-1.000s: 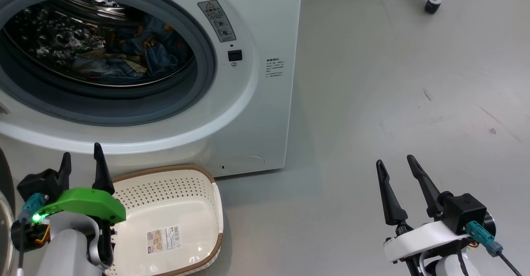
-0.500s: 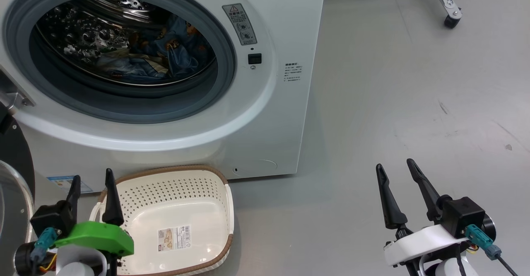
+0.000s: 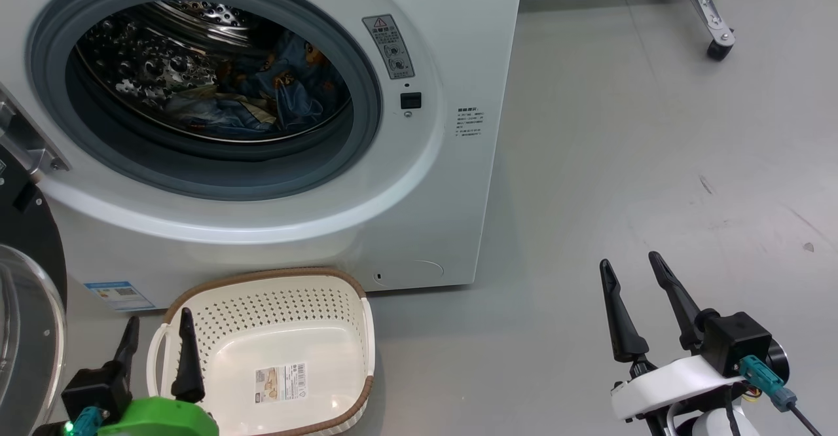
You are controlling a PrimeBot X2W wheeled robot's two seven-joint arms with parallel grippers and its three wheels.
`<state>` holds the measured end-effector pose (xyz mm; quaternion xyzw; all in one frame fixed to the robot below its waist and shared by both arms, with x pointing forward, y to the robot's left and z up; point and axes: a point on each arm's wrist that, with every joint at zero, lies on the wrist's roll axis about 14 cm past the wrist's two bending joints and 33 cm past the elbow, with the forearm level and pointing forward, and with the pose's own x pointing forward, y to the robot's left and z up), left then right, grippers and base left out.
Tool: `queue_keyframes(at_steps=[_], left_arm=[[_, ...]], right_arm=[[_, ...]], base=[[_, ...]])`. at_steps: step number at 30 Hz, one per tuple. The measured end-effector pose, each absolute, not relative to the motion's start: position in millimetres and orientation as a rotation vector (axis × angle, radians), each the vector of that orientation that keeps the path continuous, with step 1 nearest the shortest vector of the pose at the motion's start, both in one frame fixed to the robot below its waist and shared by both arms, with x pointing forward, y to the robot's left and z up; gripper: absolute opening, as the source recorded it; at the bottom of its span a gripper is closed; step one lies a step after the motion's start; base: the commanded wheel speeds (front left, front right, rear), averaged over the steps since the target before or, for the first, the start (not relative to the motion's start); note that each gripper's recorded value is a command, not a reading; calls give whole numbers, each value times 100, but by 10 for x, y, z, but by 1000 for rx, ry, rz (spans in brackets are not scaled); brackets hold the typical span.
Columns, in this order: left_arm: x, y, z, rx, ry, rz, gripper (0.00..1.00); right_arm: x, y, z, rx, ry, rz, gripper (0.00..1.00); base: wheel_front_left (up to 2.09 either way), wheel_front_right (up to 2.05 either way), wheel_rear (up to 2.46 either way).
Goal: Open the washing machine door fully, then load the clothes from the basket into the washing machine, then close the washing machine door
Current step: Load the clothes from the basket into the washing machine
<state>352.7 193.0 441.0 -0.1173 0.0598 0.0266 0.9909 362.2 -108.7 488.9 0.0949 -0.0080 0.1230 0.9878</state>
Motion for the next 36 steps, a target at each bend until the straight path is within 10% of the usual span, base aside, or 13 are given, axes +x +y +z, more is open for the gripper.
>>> queue_keyframes(at_steps=[36], left_arm=[[3142,2108,4601,-219,73,148,100]], right_arm=[[3429,-1285,4791,181,12,184,100]], base=[[0,0,0]])
